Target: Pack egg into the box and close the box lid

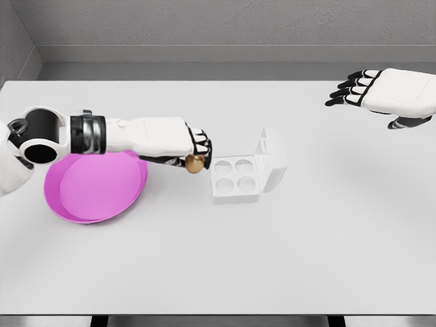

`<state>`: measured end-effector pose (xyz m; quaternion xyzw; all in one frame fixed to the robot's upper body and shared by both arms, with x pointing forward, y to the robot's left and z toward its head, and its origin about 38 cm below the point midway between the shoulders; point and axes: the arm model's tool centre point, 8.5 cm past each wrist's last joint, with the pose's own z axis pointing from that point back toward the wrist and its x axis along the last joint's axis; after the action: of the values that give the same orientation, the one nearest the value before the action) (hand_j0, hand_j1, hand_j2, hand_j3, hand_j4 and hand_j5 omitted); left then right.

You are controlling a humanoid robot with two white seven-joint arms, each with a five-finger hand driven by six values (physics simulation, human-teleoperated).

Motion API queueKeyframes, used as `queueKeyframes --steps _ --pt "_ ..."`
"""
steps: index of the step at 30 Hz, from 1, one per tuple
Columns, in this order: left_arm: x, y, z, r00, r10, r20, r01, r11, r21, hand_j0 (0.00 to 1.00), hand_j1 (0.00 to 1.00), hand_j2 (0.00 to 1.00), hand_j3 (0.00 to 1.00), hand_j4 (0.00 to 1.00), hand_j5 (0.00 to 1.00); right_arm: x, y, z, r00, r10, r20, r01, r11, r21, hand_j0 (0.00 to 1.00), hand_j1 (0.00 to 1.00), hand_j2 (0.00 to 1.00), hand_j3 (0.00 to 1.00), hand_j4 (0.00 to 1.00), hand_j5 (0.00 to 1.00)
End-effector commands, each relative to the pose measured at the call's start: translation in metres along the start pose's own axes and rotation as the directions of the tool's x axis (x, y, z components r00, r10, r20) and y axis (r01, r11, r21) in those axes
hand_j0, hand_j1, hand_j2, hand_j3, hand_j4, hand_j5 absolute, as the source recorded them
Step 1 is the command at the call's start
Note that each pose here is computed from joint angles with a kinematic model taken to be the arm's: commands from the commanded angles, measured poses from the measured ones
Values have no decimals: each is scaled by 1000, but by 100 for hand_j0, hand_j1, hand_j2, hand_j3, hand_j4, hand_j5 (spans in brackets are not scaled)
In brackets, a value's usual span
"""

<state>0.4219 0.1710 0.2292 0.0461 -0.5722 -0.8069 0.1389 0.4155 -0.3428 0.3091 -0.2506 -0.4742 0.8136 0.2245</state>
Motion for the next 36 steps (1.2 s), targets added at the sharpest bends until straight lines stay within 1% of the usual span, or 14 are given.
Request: queueKeyframes --steps 1,4,8,10,14,17,18,20,22,23,26,31,34,36 --pt "5 4 -13 1000 6 29 -6 1000 20 32 32 32 32 32 32 0 0 0 1000 -4 -1 4 1000 -2 100 100 100 100 100 100" --pt "13 9 -29 998 2 65 -4 999 34 32 32 32 32 32 32 0 1 0 1000 -5 1 5 1000 1 100 100 100 100 100 100" --pt "24 4 -51 994 -30 101 29 1000 7 32 32 32 32 32 32 7 12 -8 1000 -15 27 14 999 38 100 100 100 100 100 100" --pt "25 3 -52 994 -31 105 31 1000 5 32 32 32 32 32 32 11 20 -13 999 -22 44 19 998 61 100 100 100 100 100 100" --pt "28 -2 -57 993 -25 118 27 1000 -10 32 32 32 32 32 32 14 25 -14 998 -31 51 27 997 70 100 100 100 100 100 100" --pt "24 -4 -61 994 -13 111 14 1000 -12 33 33 33 33 33 33 23 43 -22 995 -56 80 46 992 114 100 100 100 100 100 100" --pt "22 -6 -61 995 -7 103 9 1000 -15 33 33 33 33 33 33 26 49 -26 995 -49 86 37 990 135 100 100 100 100 100 100" --pt "17 -9 -60 996 -15 86 18 999 -29 33 33 33 33 33 33 24 51 -26 995 -56 82 44 989 139 100 100 100 100 100 100" --pt "17 -10 -60 996 -14 83 17 999 -31 33 33 33 33 33 33 22 55 -27 995 -67 76 56 988 144 100 100 100 100 100 100" --pt "16 -10 -59 997 -12 81 15 999 -32 33 33 33 33 33 33 25 60 -30 993 -74 87 59 986 158 100 100 100 100 100 100" --pt "15 -12 -59 997 -12 77 15 999 -37 33 33 33 33 33 33 30 63 -36 992 -72 101 54 984 168 100 100 100 100 100 100" --pt "15 -12 -59 997 -14 77 17 999 -39 34 34 34 34 34 34 31 64 -37 992 -74 105 56 984 168 100 100 100 100 100 100" --pt "15 -18 -64 997 -8 79 12 998 -54 34 34 34 34 34 34 34 68 -40 991 -70 110 48 982 184 100 100 100 100 100 100" --pt "7 -23 -63 998 12 56 -9 998 -64 34 34 34 34 34 34 34 67 -40 992 -67 111 47 982 181 100 100 100 100 100 100"
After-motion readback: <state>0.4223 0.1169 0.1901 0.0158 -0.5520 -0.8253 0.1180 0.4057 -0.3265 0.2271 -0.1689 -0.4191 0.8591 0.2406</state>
